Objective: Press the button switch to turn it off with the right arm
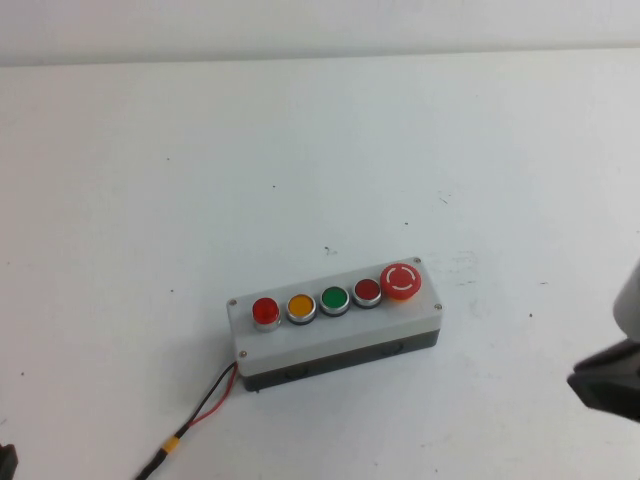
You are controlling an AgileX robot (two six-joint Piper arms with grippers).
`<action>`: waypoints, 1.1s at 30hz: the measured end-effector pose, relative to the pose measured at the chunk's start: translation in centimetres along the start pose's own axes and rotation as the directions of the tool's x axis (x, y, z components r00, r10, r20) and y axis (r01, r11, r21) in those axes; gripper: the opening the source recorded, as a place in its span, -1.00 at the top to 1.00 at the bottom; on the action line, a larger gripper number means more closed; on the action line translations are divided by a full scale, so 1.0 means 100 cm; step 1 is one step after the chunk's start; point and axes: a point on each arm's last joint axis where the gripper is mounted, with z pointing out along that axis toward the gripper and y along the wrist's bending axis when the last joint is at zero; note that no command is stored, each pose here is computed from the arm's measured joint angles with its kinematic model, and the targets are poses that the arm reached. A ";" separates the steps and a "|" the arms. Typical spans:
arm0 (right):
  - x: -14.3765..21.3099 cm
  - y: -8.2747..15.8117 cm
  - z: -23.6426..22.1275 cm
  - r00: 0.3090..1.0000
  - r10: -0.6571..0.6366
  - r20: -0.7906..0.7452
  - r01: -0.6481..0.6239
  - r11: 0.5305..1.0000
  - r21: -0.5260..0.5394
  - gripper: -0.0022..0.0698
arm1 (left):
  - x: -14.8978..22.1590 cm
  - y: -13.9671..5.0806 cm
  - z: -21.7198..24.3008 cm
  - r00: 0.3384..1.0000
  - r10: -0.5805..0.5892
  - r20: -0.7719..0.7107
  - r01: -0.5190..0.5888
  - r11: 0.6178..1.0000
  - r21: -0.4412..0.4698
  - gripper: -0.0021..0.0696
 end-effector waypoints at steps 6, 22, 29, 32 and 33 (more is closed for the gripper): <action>0.035 -0.007 0.021 0.996 0.091 0.002 -0.091 0.993 0.071 0.98 | 0.000 0.000 0.000 1.000 0.000 0.000 0.000 1.000 0.000 0.95; 0.162 -0.055 0.072 0.722 0.085 0.687 -0.407 0.855 0.321 0.98 | 0.000 0.000 0.000 1.000 0.000 0.000 0.000 1.000 0.000 0.95; 0.194 -0.048 0.067 0.609 0.001 0.793 -0.495 0.782 0.379 0.98 | 0.000 0.000 0.000 1.000 0.000 0.000 0.000 1.000 0.000 0.95; 0.198 -0.045 0.062 0.581 -0.013 0.814 -0.511 0.772 0.377 0.98 | 0.000 0.000 0.000 1.000 0.000 0.000 0.000 1.000 0.000 0.95; 0.200 -0.044 0.061 0.575 -0.019 0.818 -0.513 0.770 0.379 0.98 | 0.000 0.000 0.000 1.000 0.000 0.000 0.000 1.000 0.000 0.95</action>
